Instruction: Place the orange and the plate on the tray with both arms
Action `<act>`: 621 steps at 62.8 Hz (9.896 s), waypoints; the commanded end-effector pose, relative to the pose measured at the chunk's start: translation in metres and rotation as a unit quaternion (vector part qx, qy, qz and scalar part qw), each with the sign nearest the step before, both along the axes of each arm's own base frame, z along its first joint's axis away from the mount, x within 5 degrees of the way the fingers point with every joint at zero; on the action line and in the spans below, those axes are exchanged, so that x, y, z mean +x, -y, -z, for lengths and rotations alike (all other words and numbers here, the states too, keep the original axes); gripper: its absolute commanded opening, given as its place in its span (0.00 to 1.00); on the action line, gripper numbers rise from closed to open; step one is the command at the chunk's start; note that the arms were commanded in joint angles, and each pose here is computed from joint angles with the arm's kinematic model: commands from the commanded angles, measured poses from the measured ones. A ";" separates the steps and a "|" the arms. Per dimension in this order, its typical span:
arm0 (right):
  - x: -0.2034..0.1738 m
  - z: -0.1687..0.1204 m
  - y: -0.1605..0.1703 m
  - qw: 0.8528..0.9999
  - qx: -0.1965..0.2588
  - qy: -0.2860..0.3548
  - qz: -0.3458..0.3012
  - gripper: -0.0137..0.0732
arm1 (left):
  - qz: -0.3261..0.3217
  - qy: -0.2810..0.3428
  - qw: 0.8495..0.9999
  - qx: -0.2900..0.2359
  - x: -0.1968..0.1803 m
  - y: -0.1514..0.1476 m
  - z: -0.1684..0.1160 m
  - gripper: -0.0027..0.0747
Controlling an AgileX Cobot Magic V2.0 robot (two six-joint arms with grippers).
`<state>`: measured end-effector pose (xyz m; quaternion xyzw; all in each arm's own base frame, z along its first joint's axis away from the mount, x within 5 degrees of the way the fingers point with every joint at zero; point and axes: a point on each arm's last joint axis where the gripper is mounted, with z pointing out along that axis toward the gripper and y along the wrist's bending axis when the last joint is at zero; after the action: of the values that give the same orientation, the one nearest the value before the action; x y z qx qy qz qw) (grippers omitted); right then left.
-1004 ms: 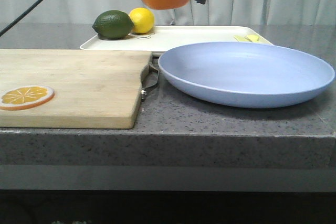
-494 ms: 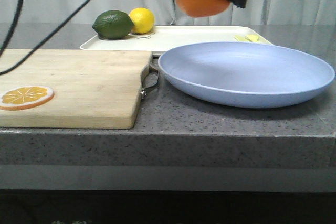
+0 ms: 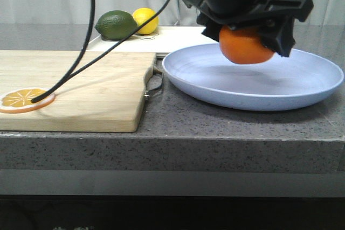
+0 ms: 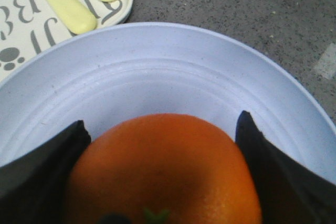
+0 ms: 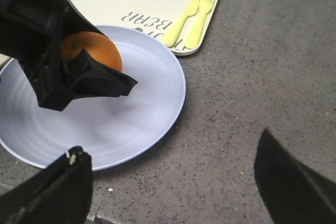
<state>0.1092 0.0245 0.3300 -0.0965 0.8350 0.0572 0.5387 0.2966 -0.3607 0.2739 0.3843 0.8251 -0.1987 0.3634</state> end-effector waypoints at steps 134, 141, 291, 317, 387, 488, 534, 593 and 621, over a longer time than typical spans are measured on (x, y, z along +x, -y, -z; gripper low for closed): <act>0.070 -0.040 0.002 0.981 -0.029 -0.186 0.048 0.89 | 0.006 0.120 0.985 -0.126 -0.189 -0.225 -0.137 0.85; 0.087 -0.039 0.015 0.972 -0.015 -0.219 0.088 0.89 | 0.006 0.134 0.980 -0.144 -0.202 -0.241 -0.139 0.85; 0.225 0.064 0.018 0.909 0.175 -0.376 -0.043 0.08 | 0.006 0.150 0.975 -0.163 -0.215 -0.256 -0.147 0.85; 0.230 0.037 0.011 0.902 0.217 -0.364 -0.078 0.08 | 0.006 0.150 0.975 -0.163 -0.215 -0.256 -0.147 0.85; 0.337 -0.019 -0.034 0.872 0.380 -0.305 -0.047 0.08 | 0.006 0.149 0.975 -0.163 -0.215 -0.256 -0.147 0.85; 0.390 0.019 -0.024 0.884 0.357 -0.302 0.026 0.60 | 0.007 0.147 0.975 -0.165 -0.215 -0.256 -0.147 0.85; 0.313 -0.084 -0.012 0.939 0.222 -0.262 0.024 0.66 | 0.007 0.147 0.975 -0.165 -0.215 -0.256 -0.147 0.85; 0.041 -0.134 -0.003 0.999 0.025 -0.024 -0.030 0.66 | 0.007 0.146 0.975 -0.164 -0.215 -0.256 -0.147 0.85; -0.024 -0.063 0.001 0.999 0.032 -0.006 -0.020 0.66 | 0.007 0.146 0.975 -0.164 -0.215 -0.256 -0.147 0.85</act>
<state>0.0850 0.0243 0.3851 -0.0995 0.8562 0.0956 0.4978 0.0820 -0.1045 0.4064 0.3646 0.7402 -0.2533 0.5049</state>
